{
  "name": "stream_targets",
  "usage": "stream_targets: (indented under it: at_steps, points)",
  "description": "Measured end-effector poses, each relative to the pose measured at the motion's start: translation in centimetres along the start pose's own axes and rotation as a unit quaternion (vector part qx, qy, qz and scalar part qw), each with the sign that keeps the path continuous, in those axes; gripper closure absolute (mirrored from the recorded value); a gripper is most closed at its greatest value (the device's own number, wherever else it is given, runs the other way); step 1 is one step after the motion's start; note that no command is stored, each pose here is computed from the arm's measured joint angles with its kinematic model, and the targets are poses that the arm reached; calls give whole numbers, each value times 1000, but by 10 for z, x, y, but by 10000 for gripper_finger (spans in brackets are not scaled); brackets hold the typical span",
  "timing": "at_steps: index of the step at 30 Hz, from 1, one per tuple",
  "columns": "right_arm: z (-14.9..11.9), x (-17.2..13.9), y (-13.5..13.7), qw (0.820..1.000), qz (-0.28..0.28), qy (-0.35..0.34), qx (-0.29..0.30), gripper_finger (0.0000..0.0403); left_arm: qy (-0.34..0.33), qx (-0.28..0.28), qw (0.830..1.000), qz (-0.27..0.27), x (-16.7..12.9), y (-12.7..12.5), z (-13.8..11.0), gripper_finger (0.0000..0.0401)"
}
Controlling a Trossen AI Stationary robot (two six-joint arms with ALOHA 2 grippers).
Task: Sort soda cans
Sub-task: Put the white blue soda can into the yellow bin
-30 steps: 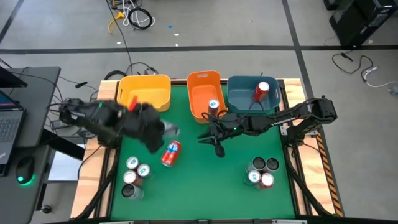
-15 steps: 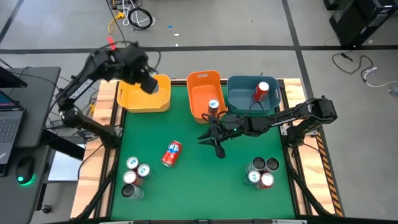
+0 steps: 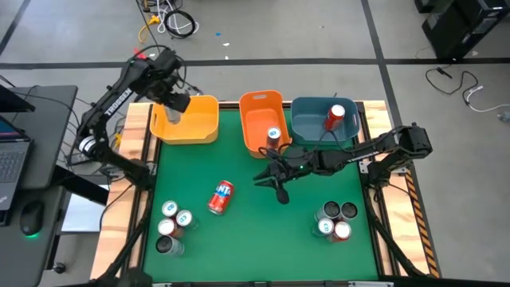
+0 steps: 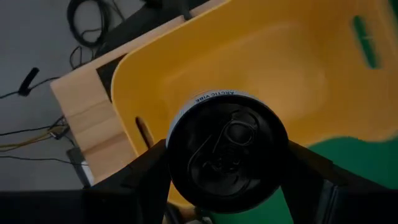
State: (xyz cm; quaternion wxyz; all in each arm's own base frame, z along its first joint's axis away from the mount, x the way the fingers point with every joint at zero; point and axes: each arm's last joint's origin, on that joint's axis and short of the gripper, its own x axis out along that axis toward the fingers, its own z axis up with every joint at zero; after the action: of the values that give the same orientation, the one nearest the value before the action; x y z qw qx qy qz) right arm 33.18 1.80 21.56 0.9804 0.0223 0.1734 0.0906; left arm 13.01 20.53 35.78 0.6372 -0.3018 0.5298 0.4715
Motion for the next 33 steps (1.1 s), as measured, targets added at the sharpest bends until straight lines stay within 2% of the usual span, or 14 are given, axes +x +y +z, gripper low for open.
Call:
stream_targets:
  at_steps: [3,9,13,27,33]
  points:
    - [0,0,2,1000,3,0,-2,329,9,-6,1000,-6,30,6,1,158]
    - [0,1,5,1000,7,1,-4,329,7,-34,997,-66,75,19,0,158]
    - [0,1,6,1000,8,0,-5,329,-7,-35,996,-80,78,20,2,158]
    - [0,1,6,1000,9,0,-5,329,-2,-33,996,-78,79,20,1,154]
    - [0,1,6,1000,9,0,-4,329,22,-14,997,-67,88,19,-5,74]
